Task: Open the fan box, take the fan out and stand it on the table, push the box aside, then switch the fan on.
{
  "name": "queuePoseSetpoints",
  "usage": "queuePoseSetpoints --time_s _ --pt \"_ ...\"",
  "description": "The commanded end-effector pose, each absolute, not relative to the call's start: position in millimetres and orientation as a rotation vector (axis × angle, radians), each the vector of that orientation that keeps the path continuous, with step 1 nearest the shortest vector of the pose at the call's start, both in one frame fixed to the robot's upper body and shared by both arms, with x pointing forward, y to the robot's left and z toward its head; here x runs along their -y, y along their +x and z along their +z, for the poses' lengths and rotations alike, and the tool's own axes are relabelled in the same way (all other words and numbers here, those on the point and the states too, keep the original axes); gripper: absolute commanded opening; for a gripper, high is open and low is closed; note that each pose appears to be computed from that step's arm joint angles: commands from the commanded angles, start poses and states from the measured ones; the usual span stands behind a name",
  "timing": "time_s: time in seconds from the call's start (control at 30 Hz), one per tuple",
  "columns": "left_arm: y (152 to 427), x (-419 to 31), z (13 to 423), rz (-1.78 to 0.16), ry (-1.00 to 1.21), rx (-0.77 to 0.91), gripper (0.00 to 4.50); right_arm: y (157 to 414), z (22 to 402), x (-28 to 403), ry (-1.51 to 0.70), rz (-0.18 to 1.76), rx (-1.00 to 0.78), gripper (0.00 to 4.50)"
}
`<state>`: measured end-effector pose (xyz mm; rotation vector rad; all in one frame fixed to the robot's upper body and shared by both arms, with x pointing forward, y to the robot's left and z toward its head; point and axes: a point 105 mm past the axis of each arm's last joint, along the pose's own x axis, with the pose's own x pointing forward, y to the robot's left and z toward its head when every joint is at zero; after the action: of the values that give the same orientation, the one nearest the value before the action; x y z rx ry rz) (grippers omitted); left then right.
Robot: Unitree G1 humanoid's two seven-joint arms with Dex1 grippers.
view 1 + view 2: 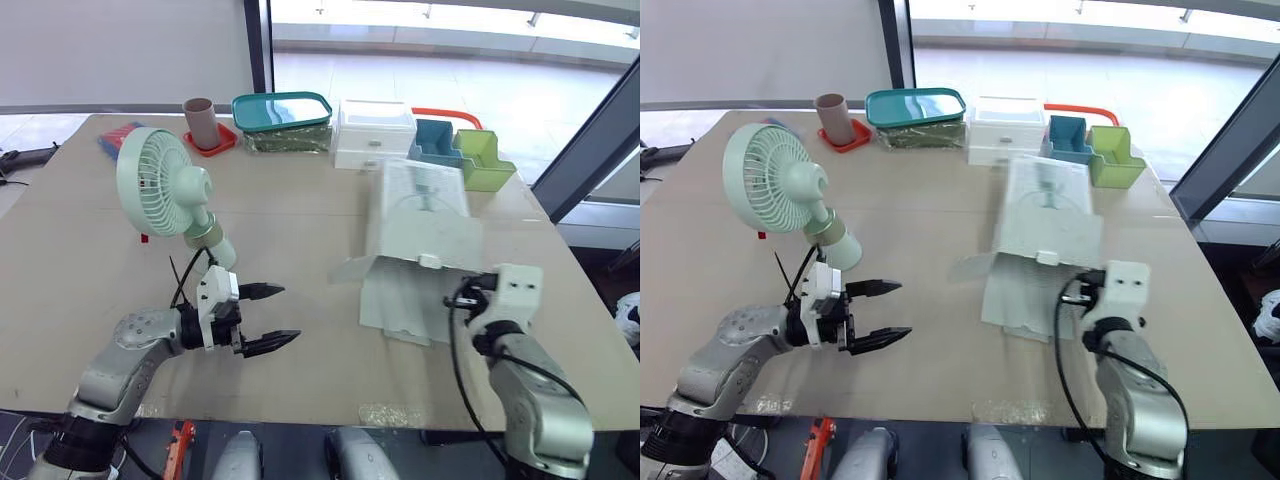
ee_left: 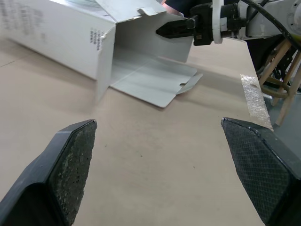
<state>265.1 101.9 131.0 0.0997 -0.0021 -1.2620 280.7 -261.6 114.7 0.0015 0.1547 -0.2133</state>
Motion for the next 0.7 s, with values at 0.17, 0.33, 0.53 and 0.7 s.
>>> queuePoseSetpoints --time_s 0.17,0.33,0.53,0.7 --pt "267.8 -95.6 136.3 -1.306 0.086 0.027 4.50 271.1 113.2 301.7 -0.026 -0.305 -0.153 0.05" --pt "257.1 -89.7 134.6 -1.418 0.080 0.003 4.50 276.3 108.9 308.1 -0.047 -0.287 -0.162 0.05" --pt "248.0 -85.6 133.3 -1.521 0.109 -0.013 4.50 281.1 109.1 309.8 -0.050 -0.273 -0.159 0.05" --pt "249.3 -84.0 132.7 -1.545 0.136 -0.006 4.50 283.9 112.9 312.1 -0.055 -0.269 -0.154 0.05"
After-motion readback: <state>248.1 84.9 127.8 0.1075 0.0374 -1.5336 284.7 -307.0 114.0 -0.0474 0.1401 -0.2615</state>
